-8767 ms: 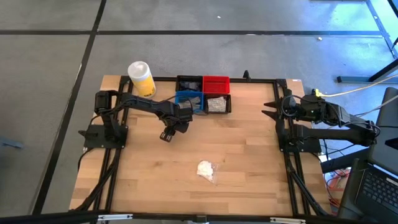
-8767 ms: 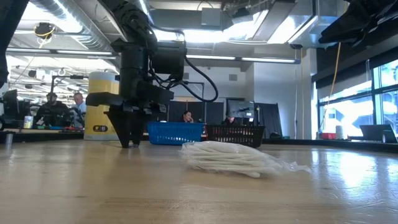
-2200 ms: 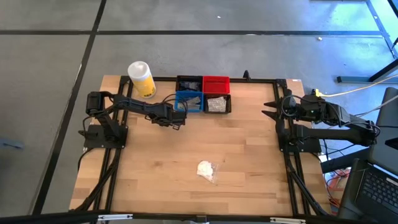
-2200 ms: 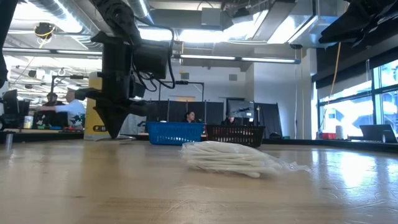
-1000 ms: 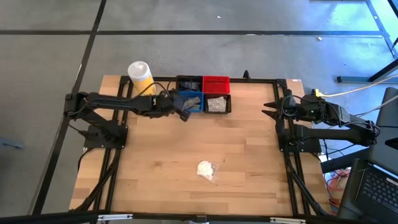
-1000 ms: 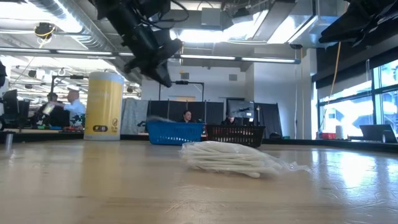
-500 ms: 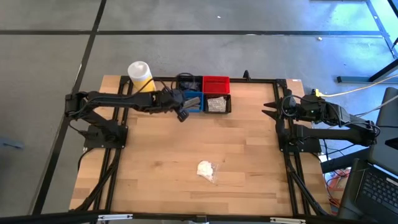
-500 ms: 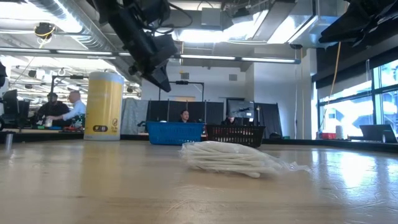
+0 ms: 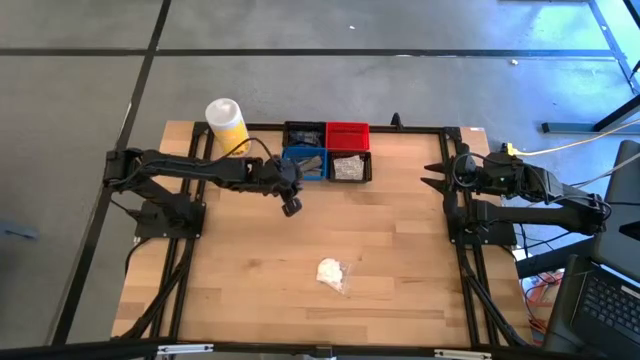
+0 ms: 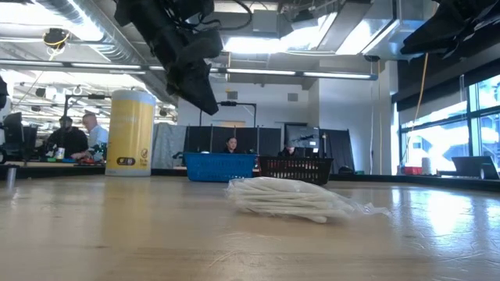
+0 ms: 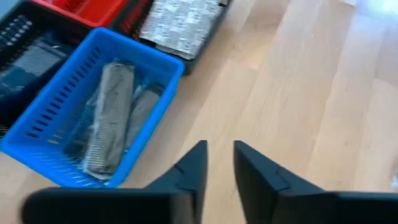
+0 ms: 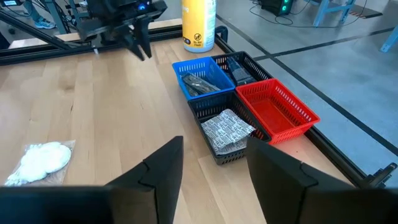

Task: Pick & Place Travel size toiletries
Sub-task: Put the cotton pack into the red bin

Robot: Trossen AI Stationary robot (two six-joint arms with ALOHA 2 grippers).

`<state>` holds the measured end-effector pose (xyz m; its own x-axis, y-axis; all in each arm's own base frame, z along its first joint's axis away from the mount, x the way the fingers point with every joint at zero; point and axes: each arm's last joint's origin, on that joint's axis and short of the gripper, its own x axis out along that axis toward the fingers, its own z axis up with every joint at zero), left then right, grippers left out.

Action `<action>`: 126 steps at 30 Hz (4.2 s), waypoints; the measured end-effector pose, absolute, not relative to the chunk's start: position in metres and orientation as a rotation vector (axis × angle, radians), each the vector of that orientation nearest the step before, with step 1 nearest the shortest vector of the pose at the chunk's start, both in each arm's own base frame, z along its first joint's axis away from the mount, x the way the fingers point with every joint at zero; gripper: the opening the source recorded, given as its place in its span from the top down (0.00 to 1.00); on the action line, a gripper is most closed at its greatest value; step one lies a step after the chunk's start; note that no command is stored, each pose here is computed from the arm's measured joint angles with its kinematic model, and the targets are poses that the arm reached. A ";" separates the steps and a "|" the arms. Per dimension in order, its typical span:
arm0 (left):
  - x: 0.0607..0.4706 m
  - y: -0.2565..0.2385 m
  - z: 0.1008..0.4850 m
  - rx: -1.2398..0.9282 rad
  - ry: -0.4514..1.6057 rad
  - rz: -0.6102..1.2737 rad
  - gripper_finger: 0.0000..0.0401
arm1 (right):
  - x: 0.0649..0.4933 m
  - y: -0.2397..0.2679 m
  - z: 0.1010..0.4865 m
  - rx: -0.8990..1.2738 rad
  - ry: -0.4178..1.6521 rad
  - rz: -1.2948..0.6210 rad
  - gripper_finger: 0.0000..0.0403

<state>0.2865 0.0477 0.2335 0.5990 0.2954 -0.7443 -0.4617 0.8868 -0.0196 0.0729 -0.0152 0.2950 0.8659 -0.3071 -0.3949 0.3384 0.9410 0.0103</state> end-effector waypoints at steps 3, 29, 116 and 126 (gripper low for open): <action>0.287 0.041 0.233 -0.195 0.827 0.428 0.72 | 0.073 -0.015 0.295 0.080 0.400 -0.339 0.54; 0.263 -0.026 0.255 0.075 0.349 0.136 0.68 | 0.082 -0.016 0.320 0.107 0.124 -0.331 0.59; 0.143 -0.003 0.235 0.032 0.081 0.271 0.72 | 0.289 0.214 0.145 -0.349 0.658 0.270 0.60; 0.143 -0.003 0.234 0.033 0.084 0.271 0.71 | 0.309 0.224 0.145 -0.290 0.700 0.231 0.46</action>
<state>0.1426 -0.0030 0.2343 0.9599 0.2690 -0.0788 -0.2662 0.9629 0.0437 0.3090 0.2239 0.1455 0.7420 0.1111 -0.6611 -0.3037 0.9349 -0.1837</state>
